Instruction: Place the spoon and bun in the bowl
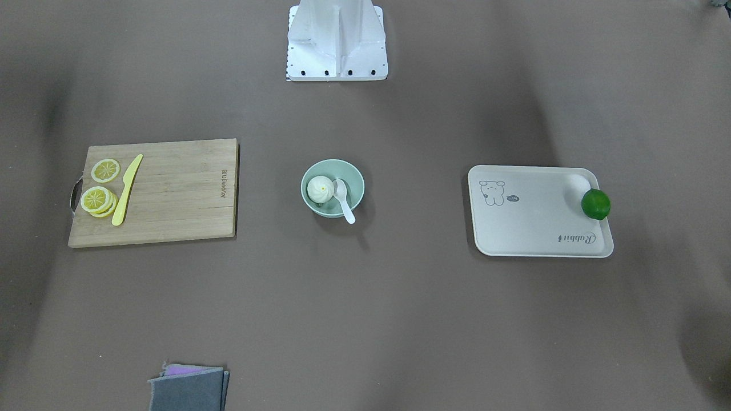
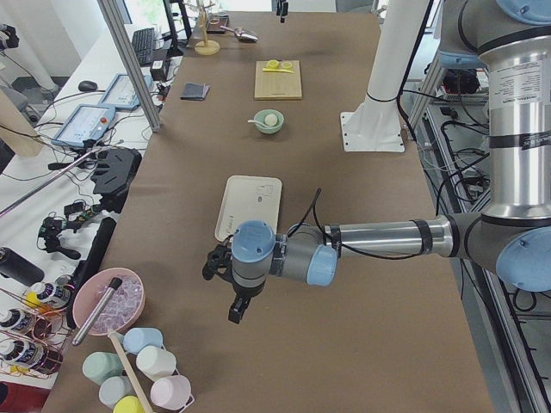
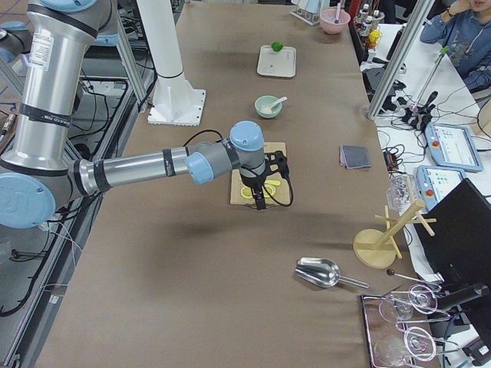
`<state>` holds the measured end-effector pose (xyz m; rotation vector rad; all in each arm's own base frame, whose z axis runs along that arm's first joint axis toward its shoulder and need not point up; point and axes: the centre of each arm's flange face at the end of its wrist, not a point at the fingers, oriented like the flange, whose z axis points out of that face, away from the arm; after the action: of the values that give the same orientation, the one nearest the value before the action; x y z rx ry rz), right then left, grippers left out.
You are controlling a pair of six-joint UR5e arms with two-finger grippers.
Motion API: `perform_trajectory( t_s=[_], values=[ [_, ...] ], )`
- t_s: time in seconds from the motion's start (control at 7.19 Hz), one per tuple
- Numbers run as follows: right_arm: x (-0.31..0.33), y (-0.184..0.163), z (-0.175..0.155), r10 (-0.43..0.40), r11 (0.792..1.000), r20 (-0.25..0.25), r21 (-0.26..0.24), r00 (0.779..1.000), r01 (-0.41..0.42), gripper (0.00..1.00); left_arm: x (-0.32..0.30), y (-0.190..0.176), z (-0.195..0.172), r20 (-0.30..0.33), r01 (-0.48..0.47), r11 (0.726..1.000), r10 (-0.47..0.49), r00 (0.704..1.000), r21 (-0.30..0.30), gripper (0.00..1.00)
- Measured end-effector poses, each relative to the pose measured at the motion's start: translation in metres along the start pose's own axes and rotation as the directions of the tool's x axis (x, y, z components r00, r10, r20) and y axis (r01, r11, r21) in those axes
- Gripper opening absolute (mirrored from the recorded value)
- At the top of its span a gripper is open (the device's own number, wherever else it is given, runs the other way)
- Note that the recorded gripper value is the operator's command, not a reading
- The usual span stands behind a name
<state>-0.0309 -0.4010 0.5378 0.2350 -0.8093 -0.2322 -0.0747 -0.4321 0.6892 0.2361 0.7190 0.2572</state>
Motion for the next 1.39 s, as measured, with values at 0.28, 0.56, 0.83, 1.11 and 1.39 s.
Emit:
perform_trajectory(
  t_s=[0.28, 0.56, 0.83, 1.11, 1.39],
  values=[
    [0.051, 0.015, 0.002, -0.055, 0.998, -0.016, -0.031, 0.998, 0.054, 1.00, -0.012, 0.015, 0.004, 0.016, 0.030, 0.999, -0.029, 0.999, -0.015, 0.99],
    [0.075, 0.013, 0.006, -0.073, 0.997, -0.021, -0.039, 0.997, 0.072, 1.00, -0.015, 0.006, 0.002, 0.004, 0.063, 0.998, -0.063, 0.998, -0.019, 0.99],
    [0.084, 0.010, 0.012, -0.067, 0.997, -0.018, -0.045, 0.998, 0.066, 1.00, -0.010, -0.019, -0.013, -0.031, 0.128, 0.991, -0.130, 0.991, -0.043, 0.99],
    [0.094, 0.014, 0.018, -0.041, 0.998, 0.010, -0.051, 0.999, 0.042, 1.00, 0.002, -0.033, -0.031, -0.043, 0.176, 0.981, -0.180, 0.983, -0.084, 0.99],
    [0.095, 0.011, 0.018, -0.031, 0.998, 0.033, -0.044, 0.999, 0.033, 1.00, 0.005, -0.032, -0.035, -0.045, 0.194, 0.975, -0.200, 0.979, -0.105, 0.99]
  ],
)
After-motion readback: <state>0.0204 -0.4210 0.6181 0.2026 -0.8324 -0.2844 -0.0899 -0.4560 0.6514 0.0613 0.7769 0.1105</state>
